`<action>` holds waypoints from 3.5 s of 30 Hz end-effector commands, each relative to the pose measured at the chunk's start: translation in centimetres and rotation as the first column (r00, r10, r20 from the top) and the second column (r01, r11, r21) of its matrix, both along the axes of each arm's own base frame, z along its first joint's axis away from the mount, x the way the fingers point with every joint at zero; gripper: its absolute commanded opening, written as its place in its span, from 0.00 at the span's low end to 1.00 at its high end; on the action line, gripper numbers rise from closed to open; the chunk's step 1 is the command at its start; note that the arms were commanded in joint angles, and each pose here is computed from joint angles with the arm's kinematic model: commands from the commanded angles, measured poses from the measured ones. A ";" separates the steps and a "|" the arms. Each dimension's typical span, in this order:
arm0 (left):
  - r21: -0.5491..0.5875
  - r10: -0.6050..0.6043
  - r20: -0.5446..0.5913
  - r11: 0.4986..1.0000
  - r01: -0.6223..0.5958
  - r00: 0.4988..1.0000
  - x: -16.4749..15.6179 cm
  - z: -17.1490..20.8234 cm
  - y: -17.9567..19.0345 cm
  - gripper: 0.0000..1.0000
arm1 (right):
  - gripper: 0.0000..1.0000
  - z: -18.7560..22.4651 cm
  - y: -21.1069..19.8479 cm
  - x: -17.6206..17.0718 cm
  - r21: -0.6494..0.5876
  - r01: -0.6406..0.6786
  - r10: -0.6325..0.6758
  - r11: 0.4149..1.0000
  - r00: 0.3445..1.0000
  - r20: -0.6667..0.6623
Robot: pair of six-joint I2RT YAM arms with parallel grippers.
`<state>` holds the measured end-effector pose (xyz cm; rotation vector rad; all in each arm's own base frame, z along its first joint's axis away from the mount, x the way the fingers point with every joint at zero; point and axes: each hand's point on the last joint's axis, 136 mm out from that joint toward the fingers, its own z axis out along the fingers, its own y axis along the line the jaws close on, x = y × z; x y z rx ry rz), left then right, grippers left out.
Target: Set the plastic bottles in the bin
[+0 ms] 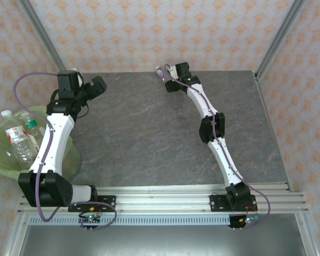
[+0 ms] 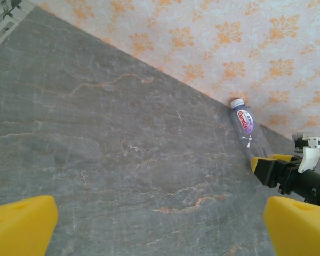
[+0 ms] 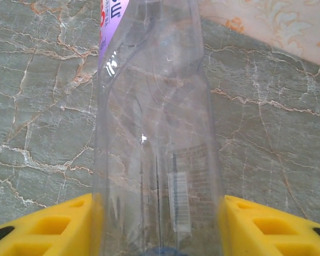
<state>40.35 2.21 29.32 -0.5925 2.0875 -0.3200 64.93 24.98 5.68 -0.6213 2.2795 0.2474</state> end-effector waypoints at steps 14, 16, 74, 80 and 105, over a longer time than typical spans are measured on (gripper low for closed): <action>0.033 -0.073 0.030 0.997 0.072 0.997 0.0 1.0 -1.6 1.00 | 0.44 3.6 -0.7 -2.5 -0.068 -0.021 0.018 0.997 0.999 -0.041; 0.033 -0.081 0.022 0.996 0.080 0.996 -0.1 0.8 -1.8 1.00 | 0.44 4.0 -0.5 -3.6 -0.079 -0.037 0.031 0.996 0.997 -0.073; -0.452 -0.396 0.033 0.813 0.367 0.918 3.0 -6.9 -20.7 1.00 | 0.40 8.3 -4.2 -30.4 0.425 0.108 -0.116 0.899 0.993 -0.008; -0.464 -0.452 0.070 0.775 0.430 0.889 2.8 -5.9 -24.0 1.00 | 0.40 9.9 -3.4 -31.3 0.497 0.052 -0.069 0.866 0.997 0.016; -0.400 -0.598 0.170 0.685 0.610 0.783 1.9 -3.5 -30.4 1.00 | 0.41 16.7 2.3 -34.0 0.708 -0.213 0.161 0.673 0.977 0.140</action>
